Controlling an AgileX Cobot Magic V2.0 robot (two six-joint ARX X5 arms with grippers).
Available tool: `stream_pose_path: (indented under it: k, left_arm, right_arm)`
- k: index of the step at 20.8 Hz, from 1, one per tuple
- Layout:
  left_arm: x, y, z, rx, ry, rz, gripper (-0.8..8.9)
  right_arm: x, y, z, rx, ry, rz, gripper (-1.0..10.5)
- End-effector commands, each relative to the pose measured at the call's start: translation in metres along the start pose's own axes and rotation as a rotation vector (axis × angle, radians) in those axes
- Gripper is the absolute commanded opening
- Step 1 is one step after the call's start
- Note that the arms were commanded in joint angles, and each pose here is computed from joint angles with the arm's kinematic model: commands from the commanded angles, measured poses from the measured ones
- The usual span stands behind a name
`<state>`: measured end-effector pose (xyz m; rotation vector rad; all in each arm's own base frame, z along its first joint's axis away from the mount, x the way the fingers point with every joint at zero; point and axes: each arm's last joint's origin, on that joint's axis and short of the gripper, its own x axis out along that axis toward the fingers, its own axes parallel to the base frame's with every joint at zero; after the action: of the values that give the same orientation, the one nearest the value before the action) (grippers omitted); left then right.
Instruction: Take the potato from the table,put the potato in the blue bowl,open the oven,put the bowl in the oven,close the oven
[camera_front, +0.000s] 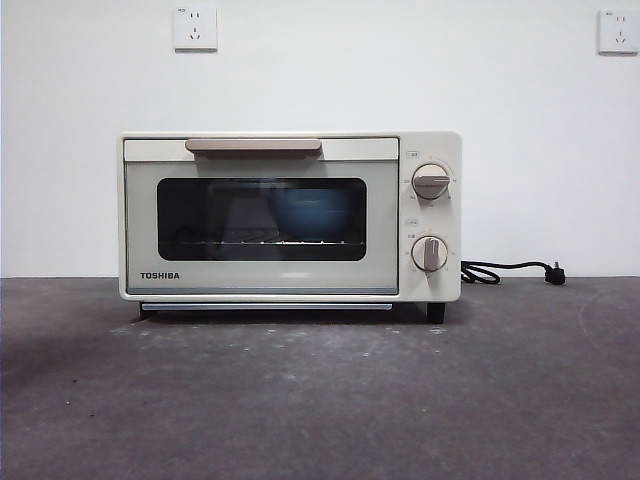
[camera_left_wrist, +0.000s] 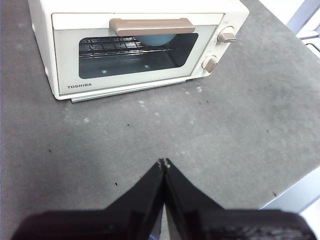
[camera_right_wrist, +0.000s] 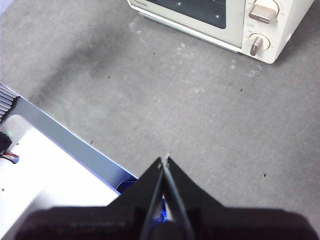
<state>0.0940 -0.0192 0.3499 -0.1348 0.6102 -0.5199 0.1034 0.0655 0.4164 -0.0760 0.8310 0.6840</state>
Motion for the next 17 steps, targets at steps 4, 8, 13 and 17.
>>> stream_pose_path:
  k: [4,8,13,17]
  left_arm:
    - [-0.001,-0.001,0.000,0.017,-0.004,0.002,-0.04]
    - [-0.001,0.001,0.002,0.025,-0.024,0.048,-0.04]
    - [-0.001,0.001,0.006,0.104,-0.058,0.067,-0.04]
    - [-0.009,0.000,0.024,0.262,-0.272,0.171,-0.04]
  right_arm:
    - [0.000,0.000,-0.001,0.011,0.000,0.001,0.0]
    - [0.000,0.000,-0.001,0.011,0.000,0.001,0.0]
    - [0.000,0.000,-0.001,0.011,-0.001,0.001,0.0]
    - [0.000,0.000,-0.001,0.011,-0.001,0.001,0.0]
